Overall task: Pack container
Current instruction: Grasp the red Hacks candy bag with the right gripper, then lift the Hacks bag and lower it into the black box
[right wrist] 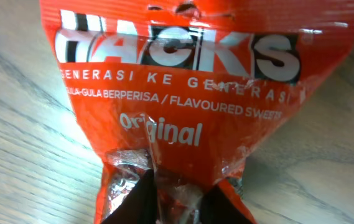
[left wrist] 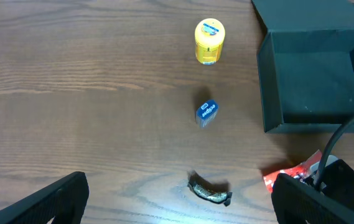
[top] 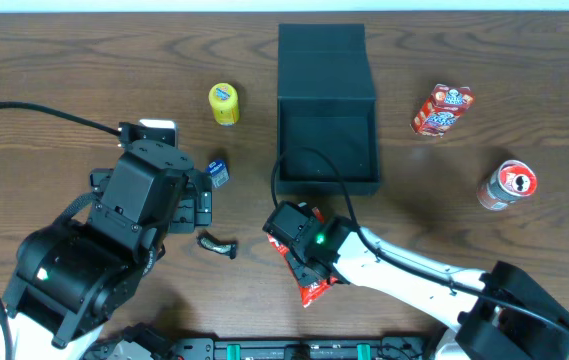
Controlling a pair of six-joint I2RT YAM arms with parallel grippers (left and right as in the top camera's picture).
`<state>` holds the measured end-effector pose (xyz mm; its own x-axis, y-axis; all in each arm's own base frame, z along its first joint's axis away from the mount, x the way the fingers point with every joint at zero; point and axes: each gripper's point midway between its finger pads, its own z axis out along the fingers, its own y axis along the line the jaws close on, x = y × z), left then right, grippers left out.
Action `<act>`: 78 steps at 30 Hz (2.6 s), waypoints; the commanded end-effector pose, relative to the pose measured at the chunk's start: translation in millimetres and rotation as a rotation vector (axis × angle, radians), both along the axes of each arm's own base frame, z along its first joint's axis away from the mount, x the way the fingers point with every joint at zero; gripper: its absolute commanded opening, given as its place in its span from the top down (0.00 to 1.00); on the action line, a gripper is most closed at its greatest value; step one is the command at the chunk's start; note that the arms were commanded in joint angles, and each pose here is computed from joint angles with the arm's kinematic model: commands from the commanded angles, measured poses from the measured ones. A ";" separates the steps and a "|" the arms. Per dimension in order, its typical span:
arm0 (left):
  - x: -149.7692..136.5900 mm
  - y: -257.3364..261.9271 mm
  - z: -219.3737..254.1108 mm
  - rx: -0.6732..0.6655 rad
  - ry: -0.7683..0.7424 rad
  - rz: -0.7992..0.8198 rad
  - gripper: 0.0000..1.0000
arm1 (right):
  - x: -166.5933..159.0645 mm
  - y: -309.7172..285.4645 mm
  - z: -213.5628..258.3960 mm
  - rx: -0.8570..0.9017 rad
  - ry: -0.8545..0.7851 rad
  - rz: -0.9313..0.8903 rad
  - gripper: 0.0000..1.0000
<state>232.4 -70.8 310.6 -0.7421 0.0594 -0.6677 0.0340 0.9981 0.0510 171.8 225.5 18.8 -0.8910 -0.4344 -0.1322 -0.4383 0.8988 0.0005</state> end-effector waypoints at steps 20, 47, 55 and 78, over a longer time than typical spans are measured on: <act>0.8 5.2 0.7 0.013 -0.010 0.024 0.05 | 17.7 13.8 20.5 0.016 -0.063 -0.024 0.99; -22.8 27.6 10.6 0.030 -0.044 0.050 0.05 | 132.6 -46.9 140.0 0.034 -0.255 -0.440 0.99; -25.0 28.8 9.7 0.034 -0.037 0.049 0.05 | 183.8 -49.9 152.7 0.209 -0.311 -0.369 0.99; -26.1 26.6 8.3 0.026 -0.028 0.039 0.05 | 216.2 -62.8 72.9 0.057 -0.249 -0.410 0.99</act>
